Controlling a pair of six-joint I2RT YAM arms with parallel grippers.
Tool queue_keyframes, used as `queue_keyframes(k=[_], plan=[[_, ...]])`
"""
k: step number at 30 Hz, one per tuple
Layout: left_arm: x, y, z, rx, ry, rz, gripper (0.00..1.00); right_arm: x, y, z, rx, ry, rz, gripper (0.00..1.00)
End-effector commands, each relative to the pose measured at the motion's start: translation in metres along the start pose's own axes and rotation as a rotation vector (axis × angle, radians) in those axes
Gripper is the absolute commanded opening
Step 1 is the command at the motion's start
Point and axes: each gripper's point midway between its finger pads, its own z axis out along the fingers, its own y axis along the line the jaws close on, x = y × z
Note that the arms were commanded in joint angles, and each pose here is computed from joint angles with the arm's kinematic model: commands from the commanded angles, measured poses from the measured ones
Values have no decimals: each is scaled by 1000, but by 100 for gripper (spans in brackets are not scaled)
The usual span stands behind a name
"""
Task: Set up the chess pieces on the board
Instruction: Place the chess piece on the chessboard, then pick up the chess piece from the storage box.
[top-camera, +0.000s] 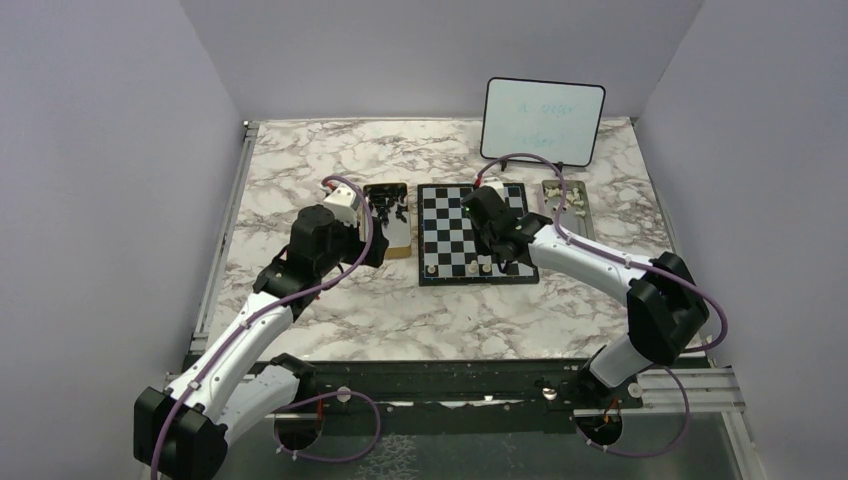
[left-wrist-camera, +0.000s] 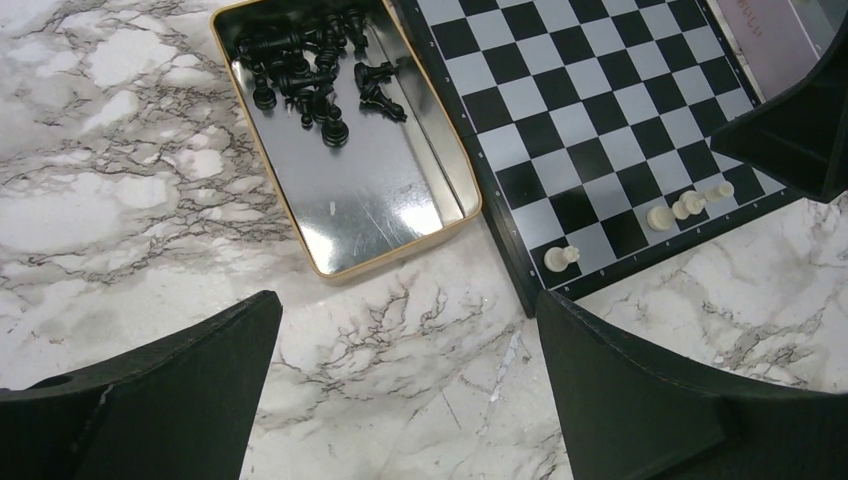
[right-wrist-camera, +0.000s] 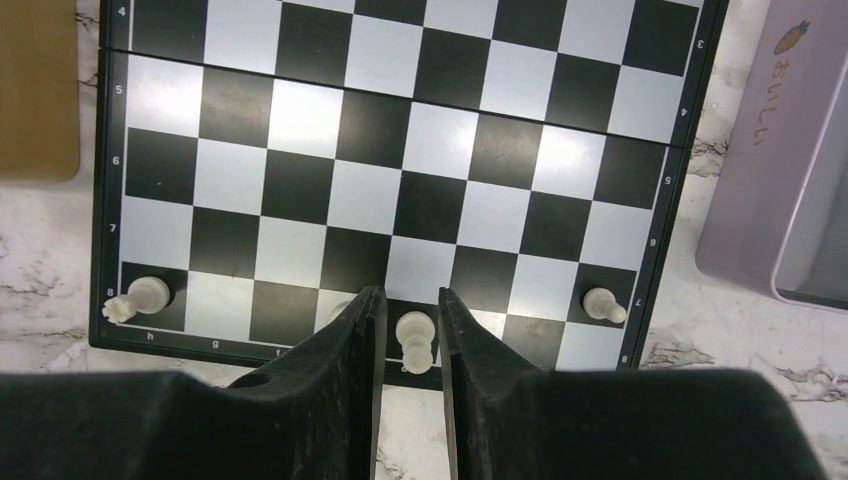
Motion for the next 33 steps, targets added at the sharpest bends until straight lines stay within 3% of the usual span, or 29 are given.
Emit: queue_keyframes(k=[1,6,12,22,29,33], plan=[[-6,-5,-3,32,-36,-10,99,-12,-13,-8,65,-31,-13,30],[0,-11,2,63,3,-18,99,-28,-30,-4,70,-45,-4,30],[0,-28,4,146,40,-53,99,-55,-81,-5,198,-102,34,30],[20,-36,-2,209,69,-67,99,-83,-205,23,303,-181,338,33],[17,-42,-5,238,60,-82,99,-75,-240,68,350,-88,456,35],[14,-41,-8,234,37,-78,99,-72,-250,85,376,-101,547,34]])
